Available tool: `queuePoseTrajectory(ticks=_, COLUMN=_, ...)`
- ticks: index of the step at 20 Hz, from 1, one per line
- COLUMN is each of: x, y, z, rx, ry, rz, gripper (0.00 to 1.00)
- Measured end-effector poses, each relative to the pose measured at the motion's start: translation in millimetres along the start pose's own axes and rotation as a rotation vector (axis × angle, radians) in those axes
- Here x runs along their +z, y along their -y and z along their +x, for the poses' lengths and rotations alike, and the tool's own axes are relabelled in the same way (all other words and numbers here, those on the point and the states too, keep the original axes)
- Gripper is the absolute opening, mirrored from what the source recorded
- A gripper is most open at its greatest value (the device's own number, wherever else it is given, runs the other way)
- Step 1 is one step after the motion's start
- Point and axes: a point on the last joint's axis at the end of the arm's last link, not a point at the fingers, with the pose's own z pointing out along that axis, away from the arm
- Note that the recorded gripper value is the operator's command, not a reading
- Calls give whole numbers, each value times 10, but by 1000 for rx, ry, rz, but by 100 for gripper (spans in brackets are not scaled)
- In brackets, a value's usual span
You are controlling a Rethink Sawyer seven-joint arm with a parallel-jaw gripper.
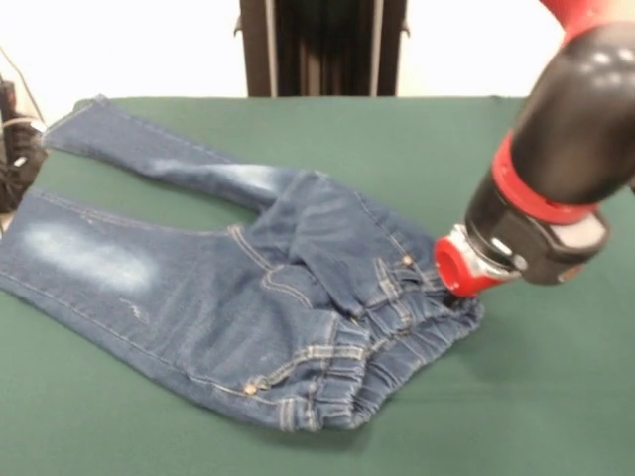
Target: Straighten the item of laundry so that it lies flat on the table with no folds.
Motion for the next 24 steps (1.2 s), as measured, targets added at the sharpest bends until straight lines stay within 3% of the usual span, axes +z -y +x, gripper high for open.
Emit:
queuePoseTrajectory(ticks=17, x=-241, y=484, z=714, rx=29, ry=-42, rz=-36, gripper=0)
queuePoseTrajectory(ticks=24, x=-421, y=811, z=1112, rx=77, ry=-107, rz=14, gripper=0)
